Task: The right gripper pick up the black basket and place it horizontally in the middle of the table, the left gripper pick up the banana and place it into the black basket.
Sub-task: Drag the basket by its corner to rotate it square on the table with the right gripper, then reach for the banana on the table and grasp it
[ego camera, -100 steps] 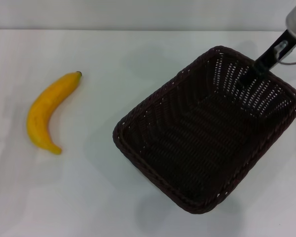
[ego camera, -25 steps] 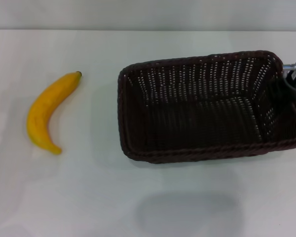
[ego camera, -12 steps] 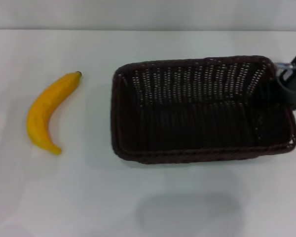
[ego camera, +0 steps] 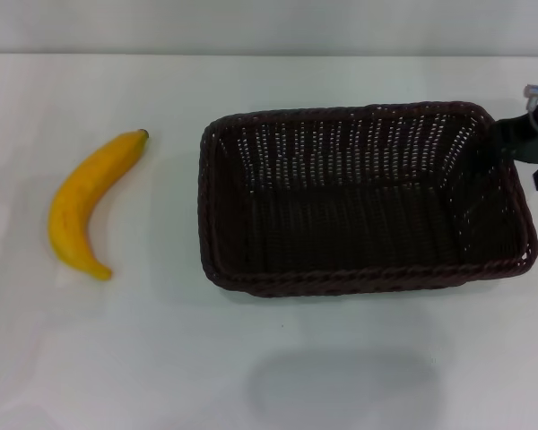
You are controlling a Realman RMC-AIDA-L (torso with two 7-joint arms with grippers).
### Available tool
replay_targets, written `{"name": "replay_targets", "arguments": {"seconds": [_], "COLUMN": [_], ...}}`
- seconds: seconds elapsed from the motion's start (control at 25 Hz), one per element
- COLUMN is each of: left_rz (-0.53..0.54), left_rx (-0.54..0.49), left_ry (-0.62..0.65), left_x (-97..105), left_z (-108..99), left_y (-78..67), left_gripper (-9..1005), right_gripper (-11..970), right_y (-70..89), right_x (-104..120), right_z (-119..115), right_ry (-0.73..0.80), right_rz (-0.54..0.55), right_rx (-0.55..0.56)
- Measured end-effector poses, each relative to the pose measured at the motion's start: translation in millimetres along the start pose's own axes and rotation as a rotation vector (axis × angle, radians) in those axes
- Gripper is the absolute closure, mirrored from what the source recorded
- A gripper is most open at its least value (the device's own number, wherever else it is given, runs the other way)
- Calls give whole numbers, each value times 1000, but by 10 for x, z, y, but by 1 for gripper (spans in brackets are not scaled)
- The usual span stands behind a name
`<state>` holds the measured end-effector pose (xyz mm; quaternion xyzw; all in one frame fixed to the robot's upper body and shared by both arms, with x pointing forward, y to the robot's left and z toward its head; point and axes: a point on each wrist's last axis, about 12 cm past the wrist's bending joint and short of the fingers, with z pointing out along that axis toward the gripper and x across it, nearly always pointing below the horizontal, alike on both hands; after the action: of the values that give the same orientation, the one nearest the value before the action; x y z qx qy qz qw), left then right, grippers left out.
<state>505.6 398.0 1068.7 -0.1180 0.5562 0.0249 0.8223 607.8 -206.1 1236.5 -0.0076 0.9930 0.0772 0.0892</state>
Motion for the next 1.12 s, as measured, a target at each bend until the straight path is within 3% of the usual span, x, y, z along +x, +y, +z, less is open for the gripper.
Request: {"name": "replay_targets", "arguments": {"seconds": [0.28,0.48,0.6,0.72,0.96,1.12], "left_rz": [-11,-69,-147,-206,-343,-437], "left_rx": [-34,-21,24,73,148,175], "left_ry": [2,94,199,287,503,672], "left_x": [1,54,50,14,-105,-249], "left_z": [-11,45,139,229,409,555], "left_y": [40,93,185,233,256,276], "left_gripper": [123,124,129,134,145,152], "right_gripper": [123,126,126,126,126,127], "right_y": [3,-111,-309,-604,-1295,-1662], "right_x": [-31,-22,22,72,205,271], "right_z": [-235,-429,-480,-417,-138,114], "right_ry": [-115,-373,-559,-737,-1008,-1117], "right_rz": [-35,-110,-163,-216,-289,-303], "right_rx": [18,26,16,11,-13,-61]}}
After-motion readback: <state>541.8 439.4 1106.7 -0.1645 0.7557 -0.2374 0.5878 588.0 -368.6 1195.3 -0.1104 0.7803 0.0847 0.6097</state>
